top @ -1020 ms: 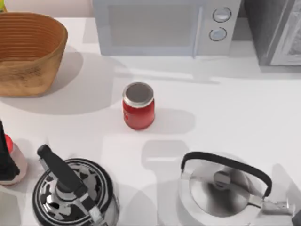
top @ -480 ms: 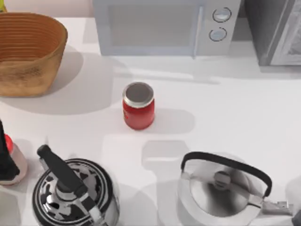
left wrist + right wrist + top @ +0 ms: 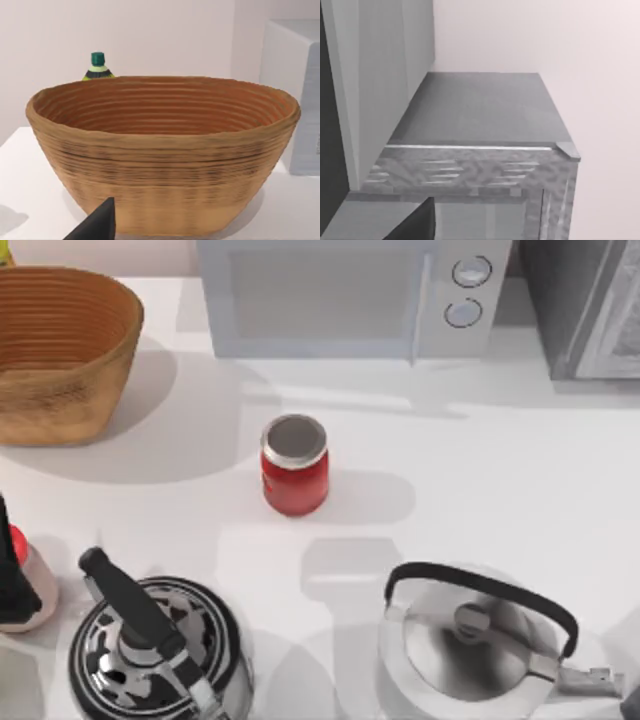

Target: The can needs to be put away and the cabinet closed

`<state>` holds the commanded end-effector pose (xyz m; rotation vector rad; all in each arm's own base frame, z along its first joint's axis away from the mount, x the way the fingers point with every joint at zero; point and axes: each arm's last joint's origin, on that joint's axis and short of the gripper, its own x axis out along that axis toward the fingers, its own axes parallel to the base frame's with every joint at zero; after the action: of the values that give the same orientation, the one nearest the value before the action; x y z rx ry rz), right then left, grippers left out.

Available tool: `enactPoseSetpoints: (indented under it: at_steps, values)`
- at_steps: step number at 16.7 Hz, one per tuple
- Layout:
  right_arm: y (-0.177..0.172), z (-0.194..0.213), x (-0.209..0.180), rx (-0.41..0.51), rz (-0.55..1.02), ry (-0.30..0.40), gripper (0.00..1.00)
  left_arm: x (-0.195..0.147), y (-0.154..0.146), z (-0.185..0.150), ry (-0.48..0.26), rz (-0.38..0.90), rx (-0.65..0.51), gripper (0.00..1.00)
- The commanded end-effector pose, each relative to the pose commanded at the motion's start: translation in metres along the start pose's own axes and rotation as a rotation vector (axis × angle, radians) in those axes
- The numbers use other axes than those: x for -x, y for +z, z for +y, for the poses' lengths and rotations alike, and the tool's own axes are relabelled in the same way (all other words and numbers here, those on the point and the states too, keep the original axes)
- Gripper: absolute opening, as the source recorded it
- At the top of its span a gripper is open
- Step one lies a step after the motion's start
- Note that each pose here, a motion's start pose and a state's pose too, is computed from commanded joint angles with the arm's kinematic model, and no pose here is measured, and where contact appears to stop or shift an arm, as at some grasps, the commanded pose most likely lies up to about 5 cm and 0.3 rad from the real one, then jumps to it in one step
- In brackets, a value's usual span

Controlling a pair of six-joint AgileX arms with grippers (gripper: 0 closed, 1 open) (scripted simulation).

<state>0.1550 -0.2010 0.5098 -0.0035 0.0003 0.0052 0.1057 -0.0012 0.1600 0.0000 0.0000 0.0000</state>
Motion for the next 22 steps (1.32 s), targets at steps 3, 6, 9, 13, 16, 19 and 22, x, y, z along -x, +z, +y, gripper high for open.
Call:
enactPoseSetpoints:
  at_steps: [3,6,9,13,16,19,22]
  values:
    - [0.000,0.000,0.000,-0.004,0.005,0.000,1.00,0.000,0.000,0.000,0.000,0.000,0.000,1.00]
    - [0.001,0.002,0.000,-0.001,0.002,0.005,1.00,0.000,0.000,0.000,0.000,0.000,0.000,1.00]
    - [0.004,0.008,-0.005,0.011,-0.005,0.003,1.00,0.000,0.000,0.000,0.000,0.000,0.000,1.00]
    - [0.012,0.037,-0.035,0.034,-0.027,0.007,1.00,0.000,0.000,0.000,0.000,0.000,0.000,1.00]
    - [0.011,0.071,-0.066,0.024,-0.027,0.023,1.00,0.000,0.000,0.000,0.000,0.000,0.000,1.00]
    - [0.007,0.122,-0.097,0.005,-0.006,0.040,1.00,0.000,0.000,0.000,0.000,0.000,0.000,1.00]
    - [0.003,0.184,-0.111,-0.003,0.012,0.038,1.00,0.000,0.000,0.000,0.000,0.000,0.000,1.00]
